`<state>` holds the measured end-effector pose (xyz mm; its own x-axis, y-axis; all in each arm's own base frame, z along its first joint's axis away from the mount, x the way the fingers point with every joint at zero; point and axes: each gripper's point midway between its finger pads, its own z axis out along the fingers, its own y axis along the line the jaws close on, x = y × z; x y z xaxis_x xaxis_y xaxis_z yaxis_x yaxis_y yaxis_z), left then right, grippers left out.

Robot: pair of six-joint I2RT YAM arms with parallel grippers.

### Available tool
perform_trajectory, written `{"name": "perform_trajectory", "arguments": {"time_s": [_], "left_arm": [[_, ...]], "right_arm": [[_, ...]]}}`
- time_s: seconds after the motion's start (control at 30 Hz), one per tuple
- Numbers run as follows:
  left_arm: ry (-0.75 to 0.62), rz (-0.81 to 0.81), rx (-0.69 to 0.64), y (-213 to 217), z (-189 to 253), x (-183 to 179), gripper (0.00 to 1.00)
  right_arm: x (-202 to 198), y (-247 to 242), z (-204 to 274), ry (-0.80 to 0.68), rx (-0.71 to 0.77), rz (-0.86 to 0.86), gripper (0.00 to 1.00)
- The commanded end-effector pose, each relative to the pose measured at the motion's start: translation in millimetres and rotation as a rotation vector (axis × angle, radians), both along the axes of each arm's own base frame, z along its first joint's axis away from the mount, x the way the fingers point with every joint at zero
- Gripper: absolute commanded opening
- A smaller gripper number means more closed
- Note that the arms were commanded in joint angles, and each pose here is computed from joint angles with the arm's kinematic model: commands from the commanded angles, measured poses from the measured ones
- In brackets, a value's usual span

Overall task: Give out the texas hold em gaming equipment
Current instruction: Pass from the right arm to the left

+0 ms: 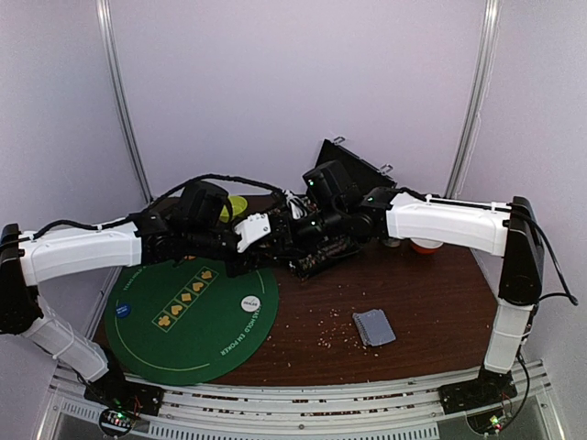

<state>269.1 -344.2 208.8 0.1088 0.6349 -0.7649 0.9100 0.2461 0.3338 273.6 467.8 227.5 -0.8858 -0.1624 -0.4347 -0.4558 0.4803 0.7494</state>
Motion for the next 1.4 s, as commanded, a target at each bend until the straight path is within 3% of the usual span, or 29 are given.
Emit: {"name": "perform_trajectory", "arguments": {"time_s": [0.0, 0.2, 0.5, 0.73, 0.87, 1.1, 1.37], "left_arm": [[0.093, 0.068, 0.077, 12, -30, 2, 0.00], [0.183, 0.089, 0.149, 16, -65, -2, 0.00], [0.319, 0.195, 0.219, 33, -115, 7, 0.00], [0.341, 0.210, 0.259, 43, -133, 7, 0.00], [0.318, 0.192, 0.259, 46, -133, 7, 0.00], [0.211, 0.106, 0.145, 41, -100, -2, 0.00], [0.231, 0.157, 0.194, 51, -107, 6, 0.00]], "right_arm": [[11, -5, -12, -0.032, -0.009, -0.009, 0.40], [8, -3, -39, 0.022, -0.009, 0.037, 0.53], [30, -11, -68, 0.041, -0.026, -0.022, 0.56], [35, -14, -79, 0.063, -0.030, -0.016, 0.56], [31, -14, -82, 0.089, -0.007, 0.015, 0.56], [11, -15, -72, 0.144, 0.067, 0.141, 0.57], [25, -34, -70, 0.125, 0.037, 0.069, 0.56]]}}
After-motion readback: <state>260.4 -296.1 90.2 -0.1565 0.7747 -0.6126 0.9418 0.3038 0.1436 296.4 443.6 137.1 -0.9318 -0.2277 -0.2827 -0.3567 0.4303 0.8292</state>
